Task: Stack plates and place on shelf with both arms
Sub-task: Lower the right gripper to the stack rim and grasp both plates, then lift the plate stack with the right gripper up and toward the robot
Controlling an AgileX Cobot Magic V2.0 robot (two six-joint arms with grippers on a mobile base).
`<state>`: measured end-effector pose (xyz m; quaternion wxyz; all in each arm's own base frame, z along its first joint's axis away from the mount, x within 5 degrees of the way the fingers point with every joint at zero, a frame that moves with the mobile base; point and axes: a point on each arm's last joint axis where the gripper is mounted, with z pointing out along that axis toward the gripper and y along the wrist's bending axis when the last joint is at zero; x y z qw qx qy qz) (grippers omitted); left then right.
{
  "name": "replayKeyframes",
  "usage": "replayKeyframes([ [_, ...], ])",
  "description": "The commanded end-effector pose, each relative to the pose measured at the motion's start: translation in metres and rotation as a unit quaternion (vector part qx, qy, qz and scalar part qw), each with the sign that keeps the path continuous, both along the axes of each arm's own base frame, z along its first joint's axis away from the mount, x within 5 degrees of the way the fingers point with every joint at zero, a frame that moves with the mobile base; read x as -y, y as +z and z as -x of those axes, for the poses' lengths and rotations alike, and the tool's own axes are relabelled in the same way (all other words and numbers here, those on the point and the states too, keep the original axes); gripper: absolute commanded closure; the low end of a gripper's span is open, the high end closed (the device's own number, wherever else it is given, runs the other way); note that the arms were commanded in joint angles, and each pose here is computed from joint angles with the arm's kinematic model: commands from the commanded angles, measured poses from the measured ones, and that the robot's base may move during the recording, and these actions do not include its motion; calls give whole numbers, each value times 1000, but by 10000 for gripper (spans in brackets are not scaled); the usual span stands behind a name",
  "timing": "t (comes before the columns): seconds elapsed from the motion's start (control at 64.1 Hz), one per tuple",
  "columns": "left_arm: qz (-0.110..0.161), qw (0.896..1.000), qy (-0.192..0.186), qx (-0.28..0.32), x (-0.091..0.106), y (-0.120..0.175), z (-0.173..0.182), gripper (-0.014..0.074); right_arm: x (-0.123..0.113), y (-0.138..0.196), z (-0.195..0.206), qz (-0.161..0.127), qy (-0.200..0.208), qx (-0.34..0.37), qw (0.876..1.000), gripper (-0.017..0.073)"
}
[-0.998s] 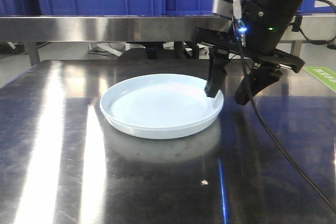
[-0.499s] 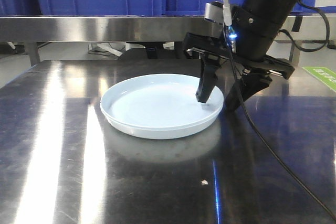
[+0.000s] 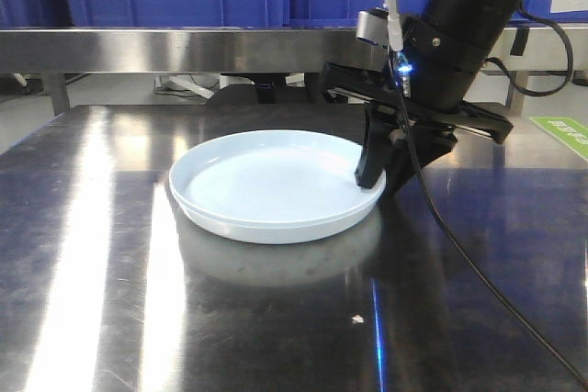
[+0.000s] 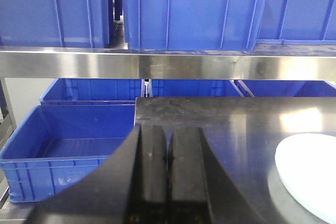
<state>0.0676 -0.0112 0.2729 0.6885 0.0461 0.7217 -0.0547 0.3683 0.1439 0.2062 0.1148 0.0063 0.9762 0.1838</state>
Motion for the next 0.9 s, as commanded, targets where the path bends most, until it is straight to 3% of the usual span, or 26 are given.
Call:
replayKeyframes([
  [0.0,19,998,14,50,-3,18,0,513,-2,31,-3,-29,-15,48,998,468],
  [0.327,19,998,14,50,-3,18,0,513,5,48,-5,-39,-30,72,996,505],
  [0.546,19,998,14,50,-3,18,0,513,28,90,1,-46,-55,151,986,505],
  [0.733,19,998,14,50,-3,18,0,513,62,115,26,-10,-74,267,961,505],
  [0.889,19,998,14,50,-3,18,0,513,81,127,61,36,-58,374,925,505],
])
